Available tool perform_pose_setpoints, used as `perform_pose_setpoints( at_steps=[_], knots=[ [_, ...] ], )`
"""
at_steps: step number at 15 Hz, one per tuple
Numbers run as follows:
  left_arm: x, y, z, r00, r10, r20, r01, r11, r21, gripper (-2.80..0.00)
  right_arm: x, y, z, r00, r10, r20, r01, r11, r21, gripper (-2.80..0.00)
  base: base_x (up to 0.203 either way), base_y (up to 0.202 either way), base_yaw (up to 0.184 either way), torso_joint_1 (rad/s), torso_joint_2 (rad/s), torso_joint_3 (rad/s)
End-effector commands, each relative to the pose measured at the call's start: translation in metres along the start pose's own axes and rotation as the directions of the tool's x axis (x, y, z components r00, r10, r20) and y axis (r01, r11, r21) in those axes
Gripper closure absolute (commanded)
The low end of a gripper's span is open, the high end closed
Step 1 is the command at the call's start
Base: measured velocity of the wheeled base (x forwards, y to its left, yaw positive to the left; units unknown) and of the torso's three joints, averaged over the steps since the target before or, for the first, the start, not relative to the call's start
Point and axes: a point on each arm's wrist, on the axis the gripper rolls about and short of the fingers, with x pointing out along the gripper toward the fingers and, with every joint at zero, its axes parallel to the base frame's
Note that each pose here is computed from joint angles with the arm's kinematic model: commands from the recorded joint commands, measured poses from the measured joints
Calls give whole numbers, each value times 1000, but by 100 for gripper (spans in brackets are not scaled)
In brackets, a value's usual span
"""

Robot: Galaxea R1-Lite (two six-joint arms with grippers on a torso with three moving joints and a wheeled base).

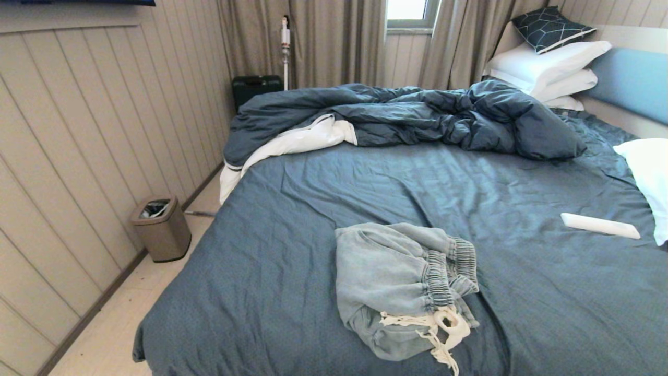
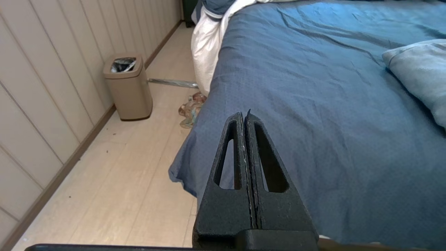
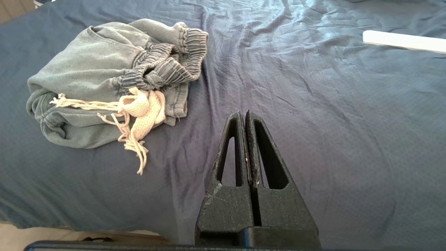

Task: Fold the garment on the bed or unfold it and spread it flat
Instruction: Unford the blue shorts

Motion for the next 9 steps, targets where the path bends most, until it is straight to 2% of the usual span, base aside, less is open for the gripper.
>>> perform_pose_setpoints(
  at_steps=[1,9],
  knots=[
    [0,0,0,1000,1,-3,-1,1000,-1,0,0,0,0,1000,0,-3,0,1000,1,0,0,0,0,0,0,0],
    [0,0,0,1000,2,-3,-2,1000,-3,0,0,0,0,1000,4,-3,-4,1000,-2,0,0,0,0,0,0,0]
  ],
)
